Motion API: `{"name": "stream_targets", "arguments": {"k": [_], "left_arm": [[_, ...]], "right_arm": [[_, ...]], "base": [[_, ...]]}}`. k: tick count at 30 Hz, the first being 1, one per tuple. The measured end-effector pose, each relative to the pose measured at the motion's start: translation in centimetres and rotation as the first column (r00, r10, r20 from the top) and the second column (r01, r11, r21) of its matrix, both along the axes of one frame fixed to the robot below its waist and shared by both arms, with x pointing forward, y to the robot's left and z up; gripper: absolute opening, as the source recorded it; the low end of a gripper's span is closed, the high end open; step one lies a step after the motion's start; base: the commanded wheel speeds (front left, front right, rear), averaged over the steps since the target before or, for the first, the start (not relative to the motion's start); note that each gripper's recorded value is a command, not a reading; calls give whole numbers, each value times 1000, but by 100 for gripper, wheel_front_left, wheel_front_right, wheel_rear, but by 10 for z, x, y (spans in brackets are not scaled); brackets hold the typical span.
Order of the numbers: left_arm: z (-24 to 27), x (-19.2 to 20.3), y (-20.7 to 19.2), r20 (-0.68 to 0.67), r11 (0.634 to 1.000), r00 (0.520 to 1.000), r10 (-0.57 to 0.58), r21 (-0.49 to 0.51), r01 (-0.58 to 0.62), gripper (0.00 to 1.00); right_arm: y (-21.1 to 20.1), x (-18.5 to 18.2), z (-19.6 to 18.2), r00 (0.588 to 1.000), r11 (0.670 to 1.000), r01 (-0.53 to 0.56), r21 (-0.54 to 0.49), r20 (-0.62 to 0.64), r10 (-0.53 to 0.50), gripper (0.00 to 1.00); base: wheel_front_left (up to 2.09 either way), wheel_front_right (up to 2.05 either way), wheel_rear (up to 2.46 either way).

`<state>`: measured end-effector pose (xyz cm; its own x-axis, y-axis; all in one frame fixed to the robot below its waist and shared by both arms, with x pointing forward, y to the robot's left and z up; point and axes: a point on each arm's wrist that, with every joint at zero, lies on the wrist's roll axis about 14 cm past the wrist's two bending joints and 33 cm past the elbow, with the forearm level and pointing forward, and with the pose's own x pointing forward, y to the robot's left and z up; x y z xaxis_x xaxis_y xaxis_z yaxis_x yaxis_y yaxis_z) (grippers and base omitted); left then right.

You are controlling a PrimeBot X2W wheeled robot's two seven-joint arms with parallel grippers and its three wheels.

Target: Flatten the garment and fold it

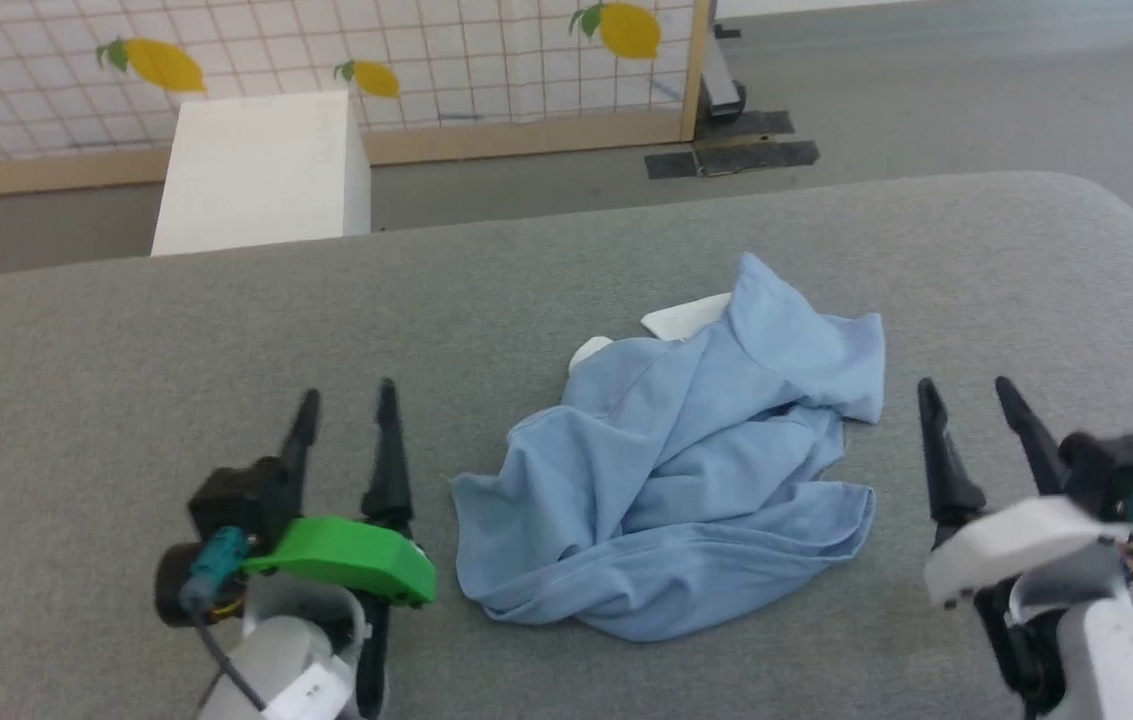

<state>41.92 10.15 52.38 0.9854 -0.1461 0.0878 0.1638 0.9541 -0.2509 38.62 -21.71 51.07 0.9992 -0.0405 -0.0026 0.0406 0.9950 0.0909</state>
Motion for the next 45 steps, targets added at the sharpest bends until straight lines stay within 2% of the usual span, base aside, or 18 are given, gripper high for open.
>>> {"name": "stream_targets", "arguments": {"k": [5,8,13,19,20,21,22,23,28,30,31,33,36,39,40,42,43,45], "left_arm": [[19,3,40,80,992,989,121,20,-123,100],[15,4,55,74,985,983,169,8,-170,100],[5,4,73,57,976,974,217,6,-218,100],[-15,1,96,8,963,963,269,15,-269,100],[-19,0,101,-2,959,959,282,20,-282,100],[-22,-2,104,-12,957,957,288,25,-288,100],[-25,-3,107,-21,955,955,296,29,-295,100],[-28,-4,111,-30,953,952,303,33,-302,100],[-27,-15,123,-32,941,940,339,37,-338,100],[-22,-19,126,-22,938,938,346,34,-345,100],[-20,-21,126,-18,937,937,348,32,-347,100],[-16,-26,127,-10,936,937,350,26,-350,100],[-9,-35,127,7,936,936,352,17,-352,100],[-3,-45,127,19,934,934,358,-3,-358,100],[-1,-49,128,23,933,933,360,-8,-359,100],[1,-54,129,26,931,930,366,-13,-365,100],[1,-58,131,26,928,928,373,-14,-373,100],[1,-64,135,23,923,923,384,-14,-384,100]], "right_arm": [[-14,36,-25,985,999,37,25,-172,-33,100],[-17,56,-49,951,997,55,50,-308,-37,100],[-13,76,-97,833,996,64,59,-554,-21,100],[4,89,-136,683,998,40,56,-730,14,100],[6,90,-140,658,998,33,54,-753,19,89],[9,93,-142,640,999,24,48,-768,22,46],[9,96,-142,634,999,19,42,-773,20,14],[11,101,-140,638,999,15,39,-769,21,0],[40,137,-92,813,997,-72,16,-579,68,0],[67,149,-54,881,988,-152,5,-452,138,0],[80,152,-39,899,981,-192,-4,-402,174,0],[123,148,-2,910,949,-314,-16,-291,296,0],[188,120,29,854,865,-498,-55,-202,479,0],[246,80,43,755,754,-652,-79,-163,635,0],[266,62,41,706,705,-705,-78,-170,687,0],[287,39,28,641,643,-762,-73,-218,736,0],[299,22,14,591,598,-799,-60,-263,763,0],[312,0,-6,524,546,-837,-27,-324,788,0]], "base": [[0,0,0],[0,0,0],[0,0,0],[0,0,0],[0,0,0],[0,0,0],[0,0,0],[0,0,0],[0,0,0],[0,0,0],[0,0,0],[0,0,0],[0,0,0],[0,0,0],[0,0,0],[0,0,0],[0,0,0],[0,0,0]]}}
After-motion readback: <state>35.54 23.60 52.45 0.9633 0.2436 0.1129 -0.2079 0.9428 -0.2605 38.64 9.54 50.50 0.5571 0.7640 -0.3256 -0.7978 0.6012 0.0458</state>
